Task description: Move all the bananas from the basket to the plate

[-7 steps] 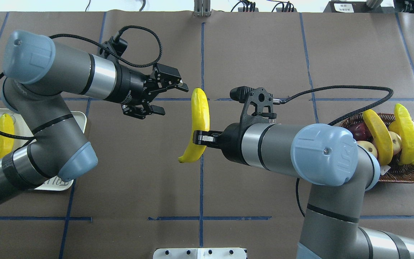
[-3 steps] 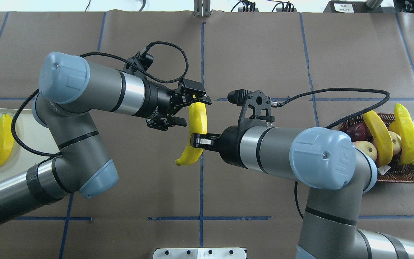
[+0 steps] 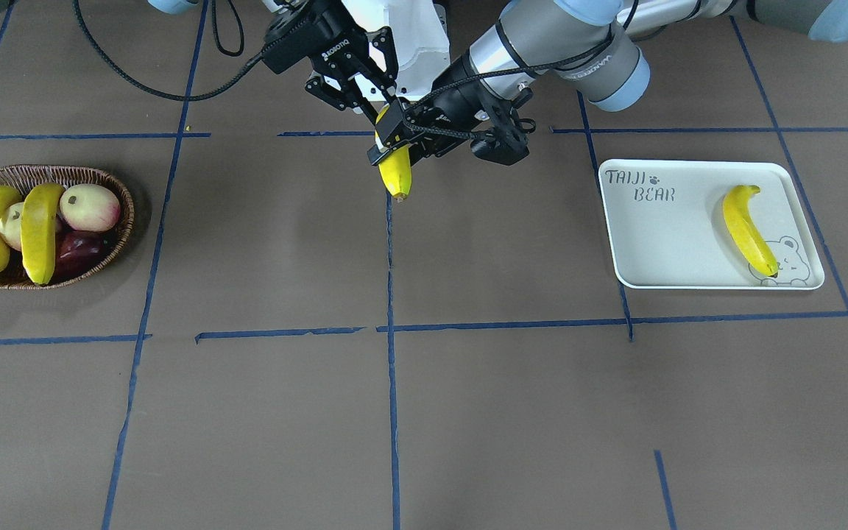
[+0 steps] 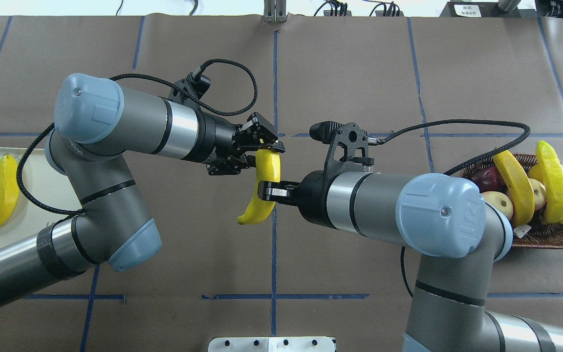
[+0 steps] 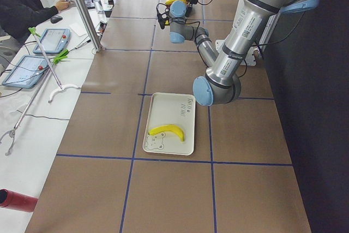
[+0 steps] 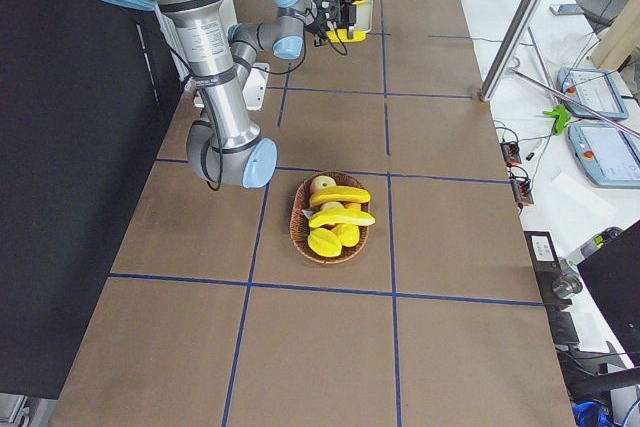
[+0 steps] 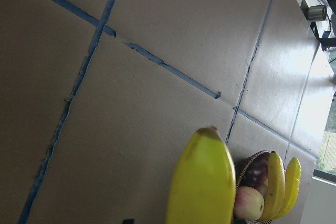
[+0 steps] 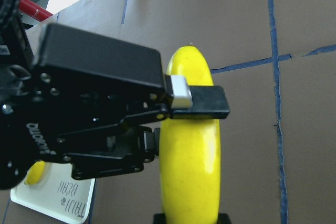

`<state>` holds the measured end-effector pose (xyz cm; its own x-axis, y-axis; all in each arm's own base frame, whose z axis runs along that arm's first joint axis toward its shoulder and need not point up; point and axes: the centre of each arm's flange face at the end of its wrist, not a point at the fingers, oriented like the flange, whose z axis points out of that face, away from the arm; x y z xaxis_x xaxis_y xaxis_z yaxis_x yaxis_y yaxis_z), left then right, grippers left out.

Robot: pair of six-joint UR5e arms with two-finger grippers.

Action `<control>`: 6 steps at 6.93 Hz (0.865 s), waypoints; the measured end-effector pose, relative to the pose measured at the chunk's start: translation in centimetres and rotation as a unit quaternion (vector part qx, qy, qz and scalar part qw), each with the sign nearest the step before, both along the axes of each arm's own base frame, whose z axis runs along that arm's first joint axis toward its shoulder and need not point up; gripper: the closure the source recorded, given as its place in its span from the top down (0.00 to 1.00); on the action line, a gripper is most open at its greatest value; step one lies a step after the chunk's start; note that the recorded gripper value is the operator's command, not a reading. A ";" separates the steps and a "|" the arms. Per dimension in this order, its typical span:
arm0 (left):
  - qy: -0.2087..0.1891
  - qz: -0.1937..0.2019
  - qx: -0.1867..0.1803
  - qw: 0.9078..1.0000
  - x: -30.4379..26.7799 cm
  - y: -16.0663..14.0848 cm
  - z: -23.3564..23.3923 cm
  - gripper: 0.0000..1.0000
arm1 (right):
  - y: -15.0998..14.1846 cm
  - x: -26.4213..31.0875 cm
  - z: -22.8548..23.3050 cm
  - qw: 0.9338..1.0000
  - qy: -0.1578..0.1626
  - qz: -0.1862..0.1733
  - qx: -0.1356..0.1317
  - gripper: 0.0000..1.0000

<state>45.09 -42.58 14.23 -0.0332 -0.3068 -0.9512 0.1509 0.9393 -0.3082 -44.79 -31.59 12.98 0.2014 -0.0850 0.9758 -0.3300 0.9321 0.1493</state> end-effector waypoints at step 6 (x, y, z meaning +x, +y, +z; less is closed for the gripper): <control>-0.038 -0.011 0.010 0.999 -2.5 -2.5 4.1 0.00 | -0.2 2.4 -0.6 1.000 -0.013 0.001 0.003 1.00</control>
